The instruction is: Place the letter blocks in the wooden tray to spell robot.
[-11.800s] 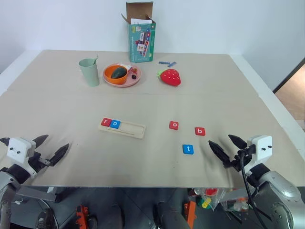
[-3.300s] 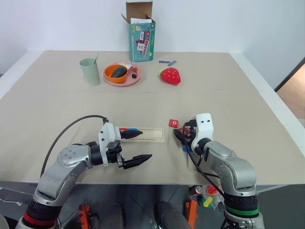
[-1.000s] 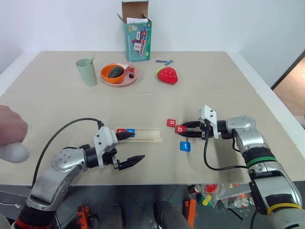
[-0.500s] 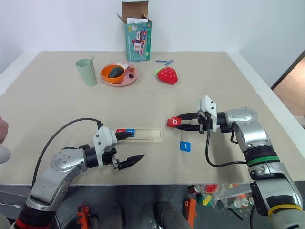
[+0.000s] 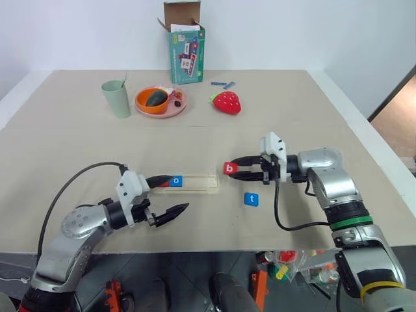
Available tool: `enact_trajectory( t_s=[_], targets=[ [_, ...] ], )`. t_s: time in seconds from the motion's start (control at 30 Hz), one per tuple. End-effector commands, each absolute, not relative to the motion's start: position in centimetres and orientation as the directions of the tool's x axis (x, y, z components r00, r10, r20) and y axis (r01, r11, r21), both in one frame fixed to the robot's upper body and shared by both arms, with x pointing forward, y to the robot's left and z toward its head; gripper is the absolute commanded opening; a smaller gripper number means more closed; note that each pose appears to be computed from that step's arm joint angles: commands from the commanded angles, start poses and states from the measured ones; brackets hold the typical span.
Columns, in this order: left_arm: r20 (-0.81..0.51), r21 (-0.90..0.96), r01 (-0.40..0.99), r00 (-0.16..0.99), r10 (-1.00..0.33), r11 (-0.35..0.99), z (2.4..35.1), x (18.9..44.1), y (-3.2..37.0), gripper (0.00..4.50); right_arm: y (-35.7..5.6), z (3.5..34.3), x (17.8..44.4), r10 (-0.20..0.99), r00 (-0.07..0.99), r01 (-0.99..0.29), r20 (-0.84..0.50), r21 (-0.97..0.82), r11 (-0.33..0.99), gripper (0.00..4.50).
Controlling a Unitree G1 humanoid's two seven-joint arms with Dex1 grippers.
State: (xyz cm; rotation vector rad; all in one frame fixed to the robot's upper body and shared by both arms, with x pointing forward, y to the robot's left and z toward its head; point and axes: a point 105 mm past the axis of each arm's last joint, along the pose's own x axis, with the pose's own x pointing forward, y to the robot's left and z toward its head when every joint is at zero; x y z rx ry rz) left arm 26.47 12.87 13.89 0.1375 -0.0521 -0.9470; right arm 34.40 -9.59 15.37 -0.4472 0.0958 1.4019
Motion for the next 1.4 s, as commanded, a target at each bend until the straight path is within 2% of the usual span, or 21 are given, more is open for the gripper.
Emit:
enact_trajectory(
  t_s=[0.03,0.37,0.9,1.27,1.33,1.4],
  targets=[
    [0.034,0.167,0.750,0.644,-0.764,0.640,15.0,26.9,14.2,4.50,-7.0,16.5,34.0,0.935,0.129,-0.958,-0.331,-0.286,0.031,1.22],
    [0.045,0.144,0.726,0.674,-0.737,0.672,14.6,26.7,14.7,4.50,-2.4,15.0,35.3,0.906,0.110,-0.966,-0.408,-0.260,0.001,1.22],
    [0.030,0.150,0.720,0.681,-0.731,0.677,14.1,26.1,14.6,4.50,-1.3,13.9,36.7,0.869,0.116,-0.972,-0.481,-0.236,-0.001,1.22],
    [0.020,0.165,0.729,0.671,-0.742,0.664,14.0,26.0,14.3,4.50,-1.0,13.0,36.9,0.868,0.125,-0.976,-0.481,-0.218,0.020,1.22],
    [0.019,0.166,0.729,0.671,-0.742,0.664,14.0,26.0,14.2,4.50,-1.1,13.0,37.1,0.867,0.131,-0.975,-0.480,-0.222,0.024,2.23],
    [0.017,0.167,0.730,0.670,-0.742,0.663,14.0,26.0,14.2,4.50,-1.1,13.0,37.1,0.866,0.133,-0.975,-0.481,-0.222,0.026,2.78]
  ],
)
